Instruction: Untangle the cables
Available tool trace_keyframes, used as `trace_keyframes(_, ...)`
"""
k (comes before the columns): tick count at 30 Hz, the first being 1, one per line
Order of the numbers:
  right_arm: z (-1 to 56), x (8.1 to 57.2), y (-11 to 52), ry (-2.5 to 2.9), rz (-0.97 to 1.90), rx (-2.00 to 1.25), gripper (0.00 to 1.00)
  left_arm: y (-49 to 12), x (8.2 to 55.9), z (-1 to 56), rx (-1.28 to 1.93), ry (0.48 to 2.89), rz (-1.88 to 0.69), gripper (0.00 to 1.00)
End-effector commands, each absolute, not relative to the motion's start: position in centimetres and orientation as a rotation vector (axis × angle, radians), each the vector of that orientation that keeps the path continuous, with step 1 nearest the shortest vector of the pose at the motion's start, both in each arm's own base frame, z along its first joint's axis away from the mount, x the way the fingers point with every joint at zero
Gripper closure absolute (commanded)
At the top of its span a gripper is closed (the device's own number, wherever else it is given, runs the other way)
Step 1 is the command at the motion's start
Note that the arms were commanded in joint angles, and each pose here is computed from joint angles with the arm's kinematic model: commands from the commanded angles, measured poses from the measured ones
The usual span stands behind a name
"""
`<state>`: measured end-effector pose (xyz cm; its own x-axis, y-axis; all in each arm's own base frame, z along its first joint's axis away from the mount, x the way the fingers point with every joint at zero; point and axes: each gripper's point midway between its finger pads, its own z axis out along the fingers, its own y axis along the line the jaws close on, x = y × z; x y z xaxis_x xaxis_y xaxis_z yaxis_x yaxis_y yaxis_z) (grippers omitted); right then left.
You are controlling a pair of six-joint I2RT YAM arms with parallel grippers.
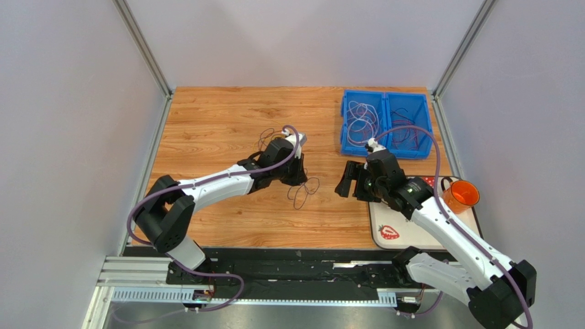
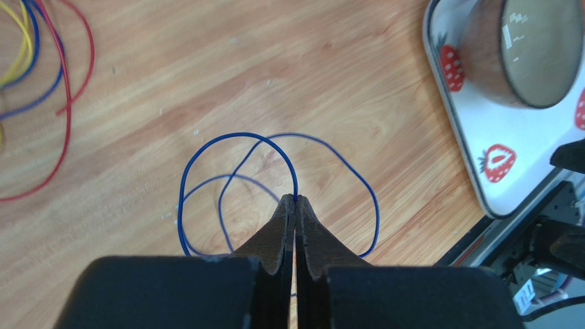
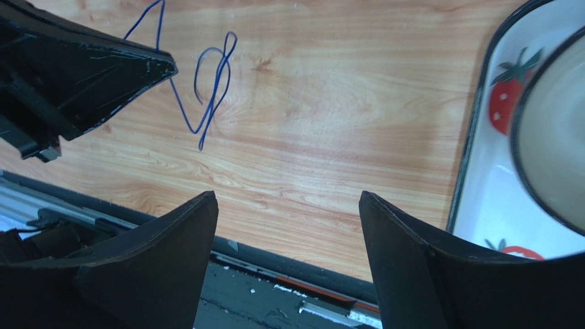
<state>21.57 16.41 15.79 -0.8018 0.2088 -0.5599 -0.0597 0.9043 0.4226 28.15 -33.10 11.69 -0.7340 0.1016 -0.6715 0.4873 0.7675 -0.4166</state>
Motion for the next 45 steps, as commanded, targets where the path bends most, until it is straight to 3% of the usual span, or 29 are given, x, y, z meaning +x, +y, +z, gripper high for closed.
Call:
trace_keyframes(1, 16.2, 22.1, 19.2, 2.412, 0.707, 0.109, 0.21, -32.3, 27.5, 7.9, 0.36, 2.385, -0.764, 1.0)
trace_keyframes(14, 11.2, 23.3, 24.0, 2.531, 0.781, 0.148, 0.25, -32.0, 26.0, 2.5, 0.265, 2.488, -0.797, 1.0)
trace_keyframes(24, 6.9, 23.4, 25.8, 2.633, 0.686, 0.114, 0.5, -31.7, 25.9, 2.0, 0.269, 2.485, -0.786, 1.0)
trace_keyframes(41, 3.7, 25.2, 27.7, 2.674, 0.634, 0.093, 0.64, -31.7, 25.8, 1.9, 0.274, 2.476, -0.798, 1.0)
trace_keyframes(43, 3.5, 25.4, 27.6, 2.674, 0.619, 0.093, 0.69, -31.6, 25.7, 2.0, 0.273, 2.474, -0.798, 1.0)
trace_keyframes(45, 3.4, 25.5, 27.7, 2.676, 0.615, 0.089, 0.83, -31.6, 25.7, 1.9, 0.272, 2.473, -0.796, 1.0)
